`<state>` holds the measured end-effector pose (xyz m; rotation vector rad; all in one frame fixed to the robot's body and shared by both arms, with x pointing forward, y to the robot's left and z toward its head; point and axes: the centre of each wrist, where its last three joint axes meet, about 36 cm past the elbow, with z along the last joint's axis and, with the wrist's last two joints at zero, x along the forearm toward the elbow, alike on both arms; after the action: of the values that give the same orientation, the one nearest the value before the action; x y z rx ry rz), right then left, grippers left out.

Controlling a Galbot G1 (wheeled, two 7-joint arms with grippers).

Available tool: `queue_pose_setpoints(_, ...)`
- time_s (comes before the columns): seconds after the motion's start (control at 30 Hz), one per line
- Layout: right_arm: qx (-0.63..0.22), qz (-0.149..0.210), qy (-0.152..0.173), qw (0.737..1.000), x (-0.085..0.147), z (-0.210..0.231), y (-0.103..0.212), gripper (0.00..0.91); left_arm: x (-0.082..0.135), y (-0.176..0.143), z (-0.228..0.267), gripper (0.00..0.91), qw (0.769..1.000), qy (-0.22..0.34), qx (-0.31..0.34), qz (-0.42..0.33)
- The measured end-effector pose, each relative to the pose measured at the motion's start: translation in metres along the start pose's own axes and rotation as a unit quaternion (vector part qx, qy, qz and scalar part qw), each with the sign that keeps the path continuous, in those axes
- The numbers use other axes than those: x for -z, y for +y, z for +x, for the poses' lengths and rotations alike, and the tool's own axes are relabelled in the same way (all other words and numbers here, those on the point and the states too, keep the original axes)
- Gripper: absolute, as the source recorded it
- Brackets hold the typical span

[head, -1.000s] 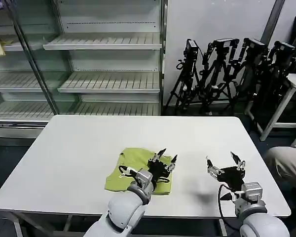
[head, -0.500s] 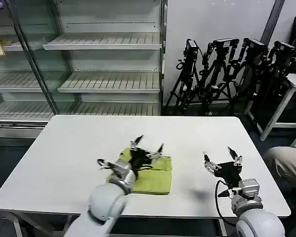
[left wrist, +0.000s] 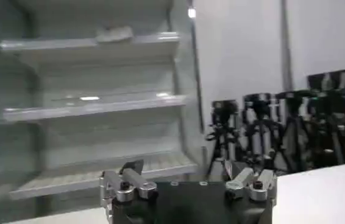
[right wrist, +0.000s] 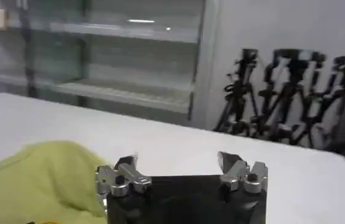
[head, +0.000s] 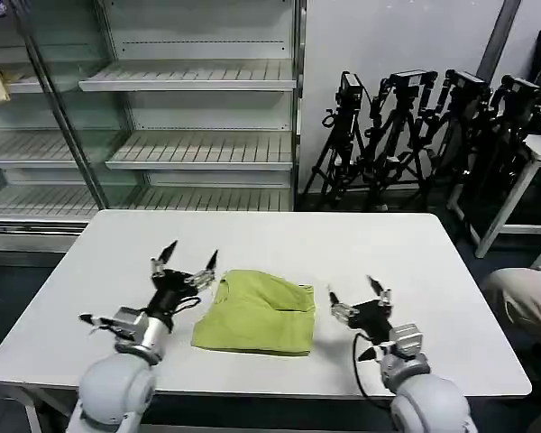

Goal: Fold and organize the clothes.

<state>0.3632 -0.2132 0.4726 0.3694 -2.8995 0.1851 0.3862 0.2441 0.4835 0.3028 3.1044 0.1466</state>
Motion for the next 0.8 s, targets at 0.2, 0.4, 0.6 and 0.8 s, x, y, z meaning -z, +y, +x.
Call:
queue_pose_setpoints(0.2, 0.031, -0.004, 0.021, 0.999, -0.012, -0.029, 0.016, 0.907, -0.003, 0.011, 0.010, 0.907, 1.000, -0.003, 0.016, -0.004)
queue_pose_setpoints(0.4, 0.030, -0.006, 0.038, 0.999, -0.020, -0.060, 0.018, 0.907, -0.005, 0.017, 0.015, 0.907, 1.000, -0.004, 0.024, -0.006)
queue_pose_setpoints(0.6, 0.024, -0.006, 0.048, 0.999, -0.025, -0.088, 0.015, 0.907, -0.007, 0.018, 0.017, 0.907, 1.000, -0.004, 0.027, -0.006)
queue_pose_setpoints(0.8, 0.014, -0.006, 0.058, 0.998, -0.028, -0.108, 0.012, 0.907, -0.011, 0.020, 0.021, 0.907, 0.999, 0.000, 0.031, -0.007)
